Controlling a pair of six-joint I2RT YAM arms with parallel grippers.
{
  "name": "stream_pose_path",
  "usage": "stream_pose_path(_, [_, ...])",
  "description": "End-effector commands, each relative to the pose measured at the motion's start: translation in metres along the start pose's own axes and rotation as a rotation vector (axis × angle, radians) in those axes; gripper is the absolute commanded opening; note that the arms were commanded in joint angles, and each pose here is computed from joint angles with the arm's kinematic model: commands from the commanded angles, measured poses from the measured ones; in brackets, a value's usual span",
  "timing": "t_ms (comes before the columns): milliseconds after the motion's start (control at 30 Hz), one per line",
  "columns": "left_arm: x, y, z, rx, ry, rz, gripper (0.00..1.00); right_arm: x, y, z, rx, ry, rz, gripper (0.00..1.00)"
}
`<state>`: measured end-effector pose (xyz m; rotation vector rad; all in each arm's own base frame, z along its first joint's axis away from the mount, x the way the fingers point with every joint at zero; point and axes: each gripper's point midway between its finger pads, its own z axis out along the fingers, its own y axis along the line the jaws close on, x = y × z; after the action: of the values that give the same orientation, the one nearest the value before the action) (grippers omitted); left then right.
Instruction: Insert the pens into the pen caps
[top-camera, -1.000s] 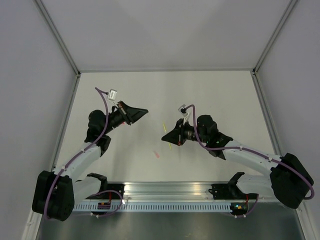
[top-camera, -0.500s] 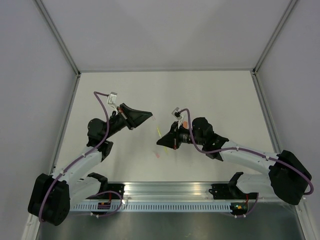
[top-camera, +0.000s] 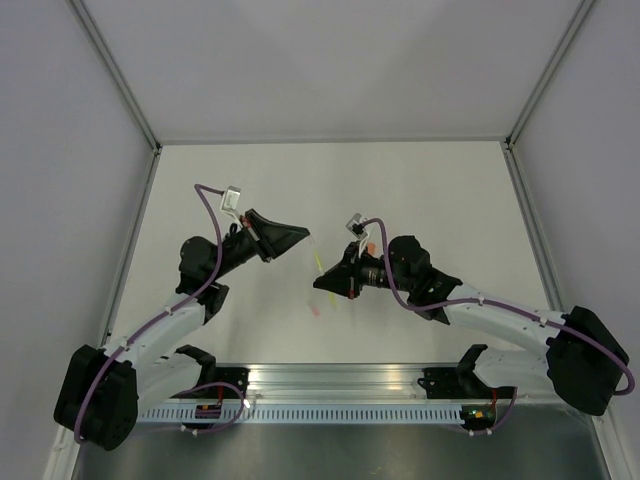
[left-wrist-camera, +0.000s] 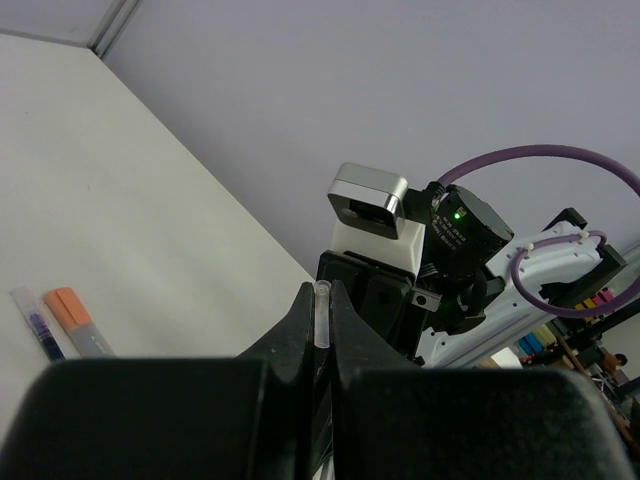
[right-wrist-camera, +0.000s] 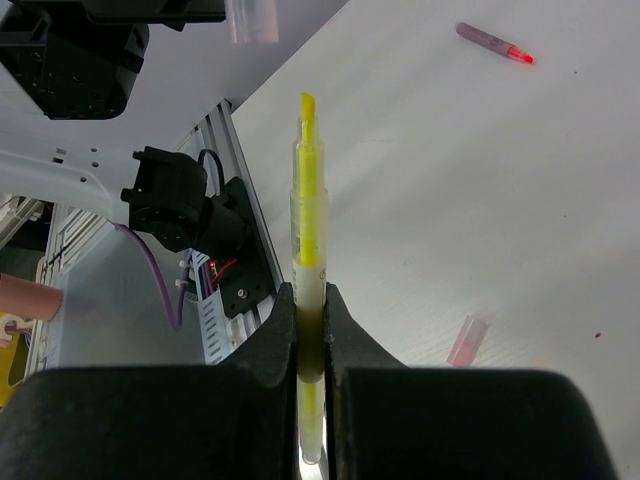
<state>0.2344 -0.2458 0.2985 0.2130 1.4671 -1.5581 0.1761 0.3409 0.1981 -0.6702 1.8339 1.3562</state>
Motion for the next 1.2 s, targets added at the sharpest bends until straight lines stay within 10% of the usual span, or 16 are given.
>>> stream_pose_path(0, [-0.001,0.002,0.002,-0.002,-0.009,0.056,0.02,-0.026,0.015,-0.002,-0.034,-0.076,-0.066,0.0])
stream_pose_path(1167, [-0.004,-0.001,0.007,-0.018,-0.016,0.08,0.02,-0.029,0.019,-0.007,-0.037,-0.087,-0.065,0.0])
